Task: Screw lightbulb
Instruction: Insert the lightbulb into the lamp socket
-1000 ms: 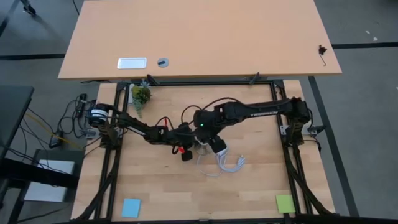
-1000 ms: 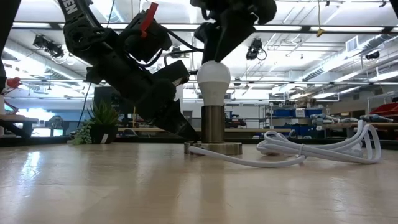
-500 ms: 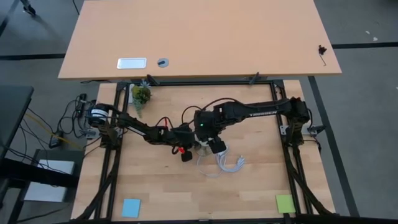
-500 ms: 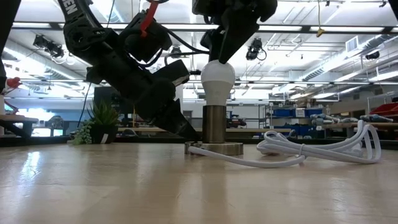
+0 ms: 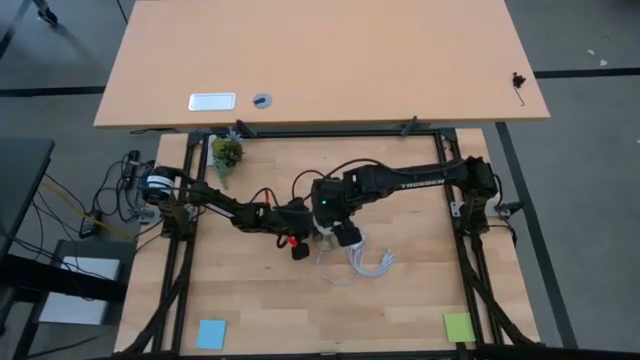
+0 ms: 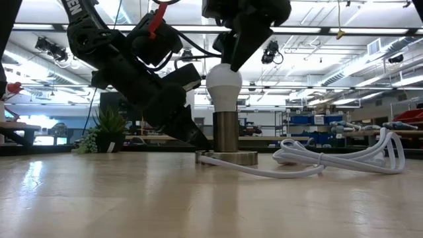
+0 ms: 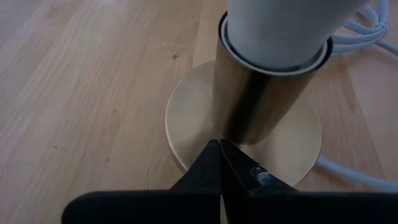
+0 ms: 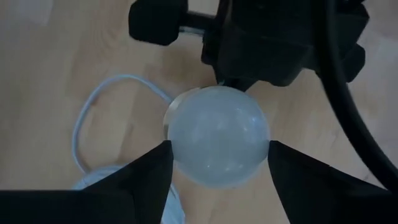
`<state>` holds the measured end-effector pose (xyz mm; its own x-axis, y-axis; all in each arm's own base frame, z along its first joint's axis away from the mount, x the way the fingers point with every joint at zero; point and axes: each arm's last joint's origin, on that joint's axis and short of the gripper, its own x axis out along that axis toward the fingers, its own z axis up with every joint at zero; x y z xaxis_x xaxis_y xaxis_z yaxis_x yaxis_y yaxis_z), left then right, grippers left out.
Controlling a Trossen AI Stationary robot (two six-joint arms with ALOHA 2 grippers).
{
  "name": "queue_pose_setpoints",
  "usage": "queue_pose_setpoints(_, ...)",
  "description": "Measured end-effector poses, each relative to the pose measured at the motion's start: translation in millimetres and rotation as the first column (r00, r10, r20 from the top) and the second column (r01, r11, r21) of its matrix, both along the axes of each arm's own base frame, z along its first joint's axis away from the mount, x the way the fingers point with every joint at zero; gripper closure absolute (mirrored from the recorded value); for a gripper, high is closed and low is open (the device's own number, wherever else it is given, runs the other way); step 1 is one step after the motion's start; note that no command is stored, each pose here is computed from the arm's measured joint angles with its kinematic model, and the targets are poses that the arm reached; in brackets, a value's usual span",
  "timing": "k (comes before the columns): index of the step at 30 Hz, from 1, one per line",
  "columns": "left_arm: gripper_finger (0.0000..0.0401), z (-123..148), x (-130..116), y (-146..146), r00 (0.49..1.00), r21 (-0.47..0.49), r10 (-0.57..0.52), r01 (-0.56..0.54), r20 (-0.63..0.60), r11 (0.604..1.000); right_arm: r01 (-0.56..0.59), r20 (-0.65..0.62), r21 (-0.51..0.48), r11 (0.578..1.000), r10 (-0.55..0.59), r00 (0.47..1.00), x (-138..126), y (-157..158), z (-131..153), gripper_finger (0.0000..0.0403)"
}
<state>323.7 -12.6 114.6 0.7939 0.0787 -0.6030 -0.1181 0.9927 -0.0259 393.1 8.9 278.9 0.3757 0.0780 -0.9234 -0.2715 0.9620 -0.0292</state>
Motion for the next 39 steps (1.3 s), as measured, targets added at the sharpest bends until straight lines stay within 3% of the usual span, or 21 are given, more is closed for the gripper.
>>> queue_pose_setpoints(4,0.0401,0.0,0.0,0.0,1.000,0.001,0.000,0.000,0.000,1.000,0.076,0.011,0.034,0.997,-0.076,0.997,1.1,0.1,-2.7,0.0167)
queue_pose_setpoints(7,0.0401,-0.1,-0.1,0.1,1.000,0.003,0.003,-0.003,-0.001,1.000,0.225,-0.005,0.061,0.973,-0.225,0.974,-0.4,-0.5,-5.7,0.0176)
queue_pose_setpoints(9,0.0401,-0.1,-0.1,0.6,1.000,0.010,0.012,-0.012,0.000,1.000,0.351,-0.028,0.072,0.933,-0.350,0.936,-1.9,-1.1,-9.4,0.0178)
queue_pose_setpoints(12,0.0401,0.0,-0.1,1.9,0.999,0.014,0.033,-0.033,0.001,0.999,0.536,-0.066,0.112,0.837,-0.532,0.844,-3.2,-2.0,-11.2,0.0177)
queue_pose_setpoints(15,0.0401,0.0,-0.1,2.2,0.999,0.014,0.038,-0.038,0.002,0.999,0.595,-0.095,0.130,0.793,-0.587,0.804,-4.3,1.1,-11.5,0.0171)
queue_pose_setpoints(19,0.0401,0.0,-0.1,2.2,0.999,0.014,0.041,-0.041,0.003,0.999,0.584,-0.084,0.129,0.802,-0.577,0.812,-2.6,9.5,-4.4,0.0160)
queue_pose_setpoints(25,0.0401,0.1,0.0,1.6,0.999,0.010,0.036,-0.036,0.004,0.999,0.473,-0.017,0.114,0.874,-0.474,0.880,0.1,20.5,20.0,0.0144)
queue_pose_setpoints(29,0.0401,1.7,-0.8,1.5,0.999,0.008,0.033,-0.033,0.001,0.999,0.420,0.021,0.049,0.906,-0.421,0.907,-2.8,26.7,34.5,0.0145)
queue_pose_setpoints(35,0.0401,12.1,-5.9,1.4,1.000,0.015,0.019,-0.018,-0.012,1.000,0.327,0.072,-0.105,0.939,-0.321,0.944,-9.2,40.8,49.4,0.0187)
queue_pose_setpoints(39,0.0401,22.8,-11.1,1.8,1.000,0.024,0.013,-0.013,-0.024,1.000,0.281,0.079,-0.139,0.950,-0.272,0.959,-11.1,50.5,50.2,0.0241)
